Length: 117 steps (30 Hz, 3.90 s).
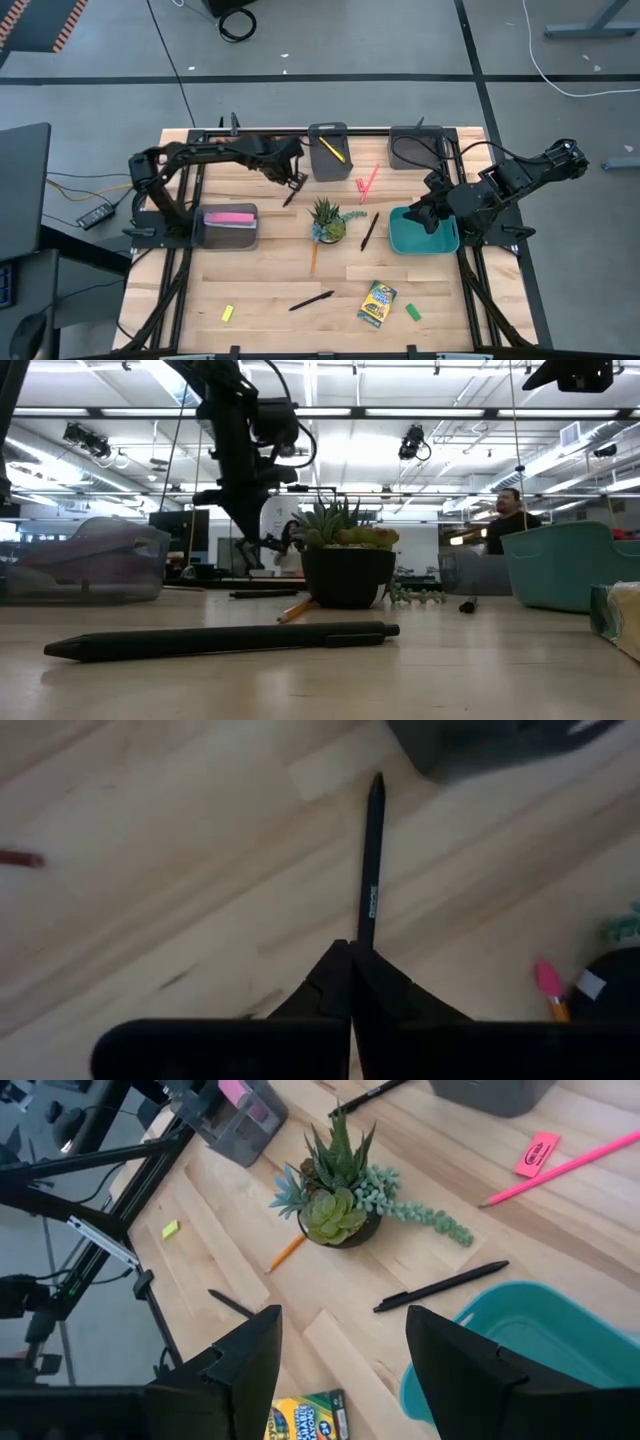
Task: Sort crayons/erasers/pens/pencils in bins
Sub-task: Put the left black pen into the left black bin, then put the left black pen into the top center black bin
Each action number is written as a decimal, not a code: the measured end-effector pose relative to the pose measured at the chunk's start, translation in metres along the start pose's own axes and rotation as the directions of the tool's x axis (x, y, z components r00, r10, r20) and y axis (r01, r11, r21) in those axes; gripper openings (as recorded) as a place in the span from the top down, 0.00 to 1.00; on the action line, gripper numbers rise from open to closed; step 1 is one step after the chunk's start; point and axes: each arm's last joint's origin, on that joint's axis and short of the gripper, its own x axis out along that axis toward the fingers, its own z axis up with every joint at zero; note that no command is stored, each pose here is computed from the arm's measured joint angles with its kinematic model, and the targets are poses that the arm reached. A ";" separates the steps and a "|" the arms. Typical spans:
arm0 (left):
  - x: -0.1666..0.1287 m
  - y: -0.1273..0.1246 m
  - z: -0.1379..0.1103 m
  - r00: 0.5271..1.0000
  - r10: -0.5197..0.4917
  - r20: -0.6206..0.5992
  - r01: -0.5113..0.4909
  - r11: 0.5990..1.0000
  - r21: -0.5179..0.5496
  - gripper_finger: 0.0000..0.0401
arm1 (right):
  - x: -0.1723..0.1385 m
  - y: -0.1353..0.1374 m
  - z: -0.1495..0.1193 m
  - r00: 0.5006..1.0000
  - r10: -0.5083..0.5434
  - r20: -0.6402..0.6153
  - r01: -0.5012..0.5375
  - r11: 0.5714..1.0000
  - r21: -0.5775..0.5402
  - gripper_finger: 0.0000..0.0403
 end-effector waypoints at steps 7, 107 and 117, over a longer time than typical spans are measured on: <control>0.013 -0.004 -0.002 0.998 -0.025 -0.059 0.030 0.996 0.083 0.90 | 0.000 0.000 0.000 1.000 -0.001 0.000 0.001 1.000 -0.004 0.45; 0.086 -0.030 -0.020 0.970 0.166 -0.179 -0.108 0.949 0.296 0.92 | 0.000 0.000 -0.001 1.000 0.008 -0.025 -0.008 1.000 0.005 0.45; 0.043 0.000 -0.009 0.953 0.217 -0.212 -0.143 0.938 0.317 0.92 | 0.000 0.000 0.000 1.000 -0.007 0.007 0.007 1.000 -0.017 0.45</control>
